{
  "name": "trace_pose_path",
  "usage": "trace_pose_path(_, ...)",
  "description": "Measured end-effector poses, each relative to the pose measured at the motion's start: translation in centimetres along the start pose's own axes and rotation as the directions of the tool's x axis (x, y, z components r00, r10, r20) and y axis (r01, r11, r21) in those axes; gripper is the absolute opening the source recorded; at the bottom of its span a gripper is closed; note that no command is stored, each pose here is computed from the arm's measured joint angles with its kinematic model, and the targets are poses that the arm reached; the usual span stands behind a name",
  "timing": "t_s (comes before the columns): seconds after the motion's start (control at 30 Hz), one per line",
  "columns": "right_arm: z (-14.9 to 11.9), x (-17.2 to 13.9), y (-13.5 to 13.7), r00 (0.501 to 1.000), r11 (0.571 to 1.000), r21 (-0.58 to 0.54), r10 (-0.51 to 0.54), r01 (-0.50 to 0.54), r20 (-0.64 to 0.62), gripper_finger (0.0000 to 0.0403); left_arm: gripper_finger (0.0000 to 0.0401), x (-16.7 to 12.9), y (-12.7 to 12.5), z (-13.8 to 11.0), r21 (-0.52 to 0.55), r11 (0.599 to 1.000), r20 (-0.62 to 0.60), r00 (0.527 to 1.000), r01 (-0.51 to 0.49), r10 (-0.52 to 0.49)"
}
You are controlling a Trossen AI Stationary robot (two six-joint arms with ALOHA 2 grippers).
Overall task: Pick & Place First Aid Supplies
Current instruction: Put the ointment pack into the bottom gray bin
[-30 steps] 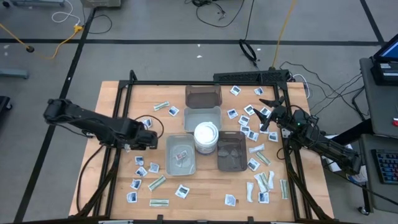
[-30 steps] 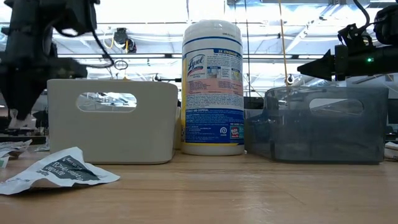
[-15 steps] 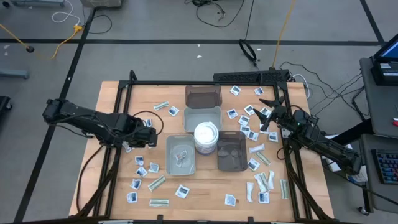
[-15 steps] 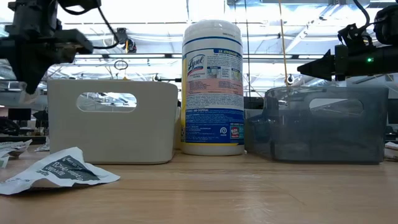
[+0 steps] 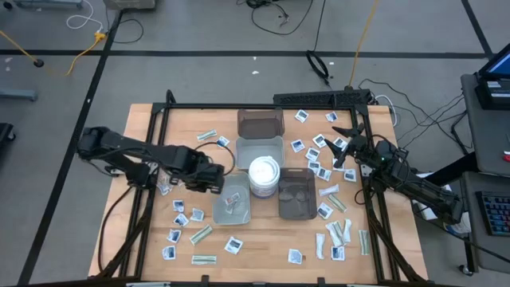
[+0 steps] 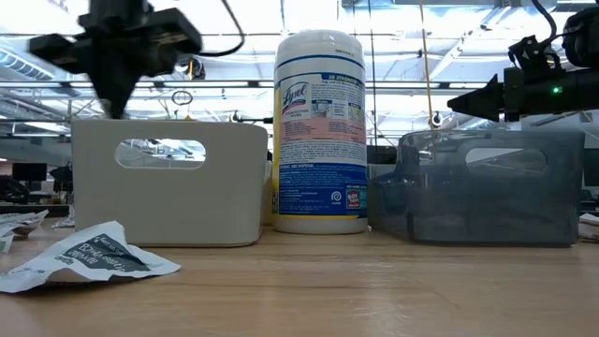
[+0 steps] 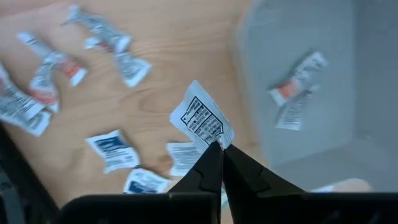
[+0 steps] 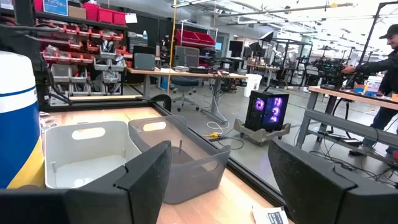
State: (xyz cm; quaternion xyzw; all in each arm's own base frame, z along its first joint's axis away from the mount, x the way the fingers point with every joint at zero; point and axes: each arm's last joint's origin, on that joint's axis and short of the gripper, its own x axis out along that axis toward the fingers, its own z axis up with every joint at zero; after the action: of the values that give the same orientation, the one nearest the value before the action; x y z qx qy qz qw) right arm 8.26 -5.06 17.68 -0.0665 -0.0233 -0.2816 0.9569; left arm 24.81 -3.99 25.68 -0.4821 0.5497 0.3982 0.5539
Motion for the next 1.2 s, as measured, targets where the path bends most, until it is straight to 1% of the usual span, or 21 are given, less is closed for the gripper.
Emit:
trace_pose_path(0.1, 0.0, 0.0, 0.0, 1.000, 1.000, 0.000, 0.000, 0.000, 0.000, 0.0263, 0.0004, -0.4, -1.8, 0.2, 0.038, 0.999, 0.009, 1.000, 0.014, -0.014)
trace_pose_path(0.27, 0.0, 0.0, 0.0, 1.000, 1.000, 0.000, 0.000, 0.000, 0.000, 0.0263, 0.0012, -0.8, -4.5, 0.7, 0.070, 0.997, 0.031, 0.999, 0.036, -0.038)
trace_pose_path(0.37, 0.0, 0.0, 0.0, 1.000, 1.000, 0.000, 0.000, 0.000, 0.000, 0.0263, 0.0005, -1.1, -5.7, 1.0, 0.098, 0.994, 0.048, 0.997, 0.050, -0.055)
trace_pose_path(0.5, 0.0, 0.0, 0.0, 1.000, 1.000, 0.000, 0.000, 0.000, 0.000, 0.0263, 0.0008, -0.6, -6.5, 1.1, 0.103, 0.993, 0.070, 0.995, 0.057, -0.064)
trace_pose_path(0.6, 0.0, 0.0, 0.0, 1.000, 1.000, 0.000, 0.000, 0.000, 0.000, 0.0263, 0.0012, 0.7, -7.3, 0.8, 0.114, 0.993, 0.066, 0.997, 0.034, -0.042)
trace_pose_path(0.73, 0.0, 0.0, 0.0, 1.000, 1.000, 0.000, 0.000, 0.000, 0.000, 0.0263, 0.0004, 2.2, -8.2, 0.4, 0.141, 0.990, 0.076, 0.996, 0.025, -0.036)
trace_pose_path(0.83, 0.0, 0.0, 0.0, 1.000, 1.000, 0.000, 0.000, 0.000, 0.000, 0.0263, 0.0007, 3.3, -8.9, 0.1, 0.153, 0.988, 0.080, 0.996, 0.018, -0.031)
trace_pose_path(1.03, 0.0, 0.0, 0.0, 1.000, 1.000, 0.000, 0.000, 0.000, 0.000, 0.0263, 0.0014, 5.7, -9.3, -1.0, 0.167, 0.986, 0.063, 0.998, 0.013, -0.024)
trace_pose_path(1.2, 0.0, 0.0, 0.0, 1.000, 1.000, 0.000, 0.000, 0.000, 0.000, 0.0263, 0.0004, 6.0, -9.3, -1.3, 0.165, 0.986, 0.065, 0.997, 0.017, -0.028)
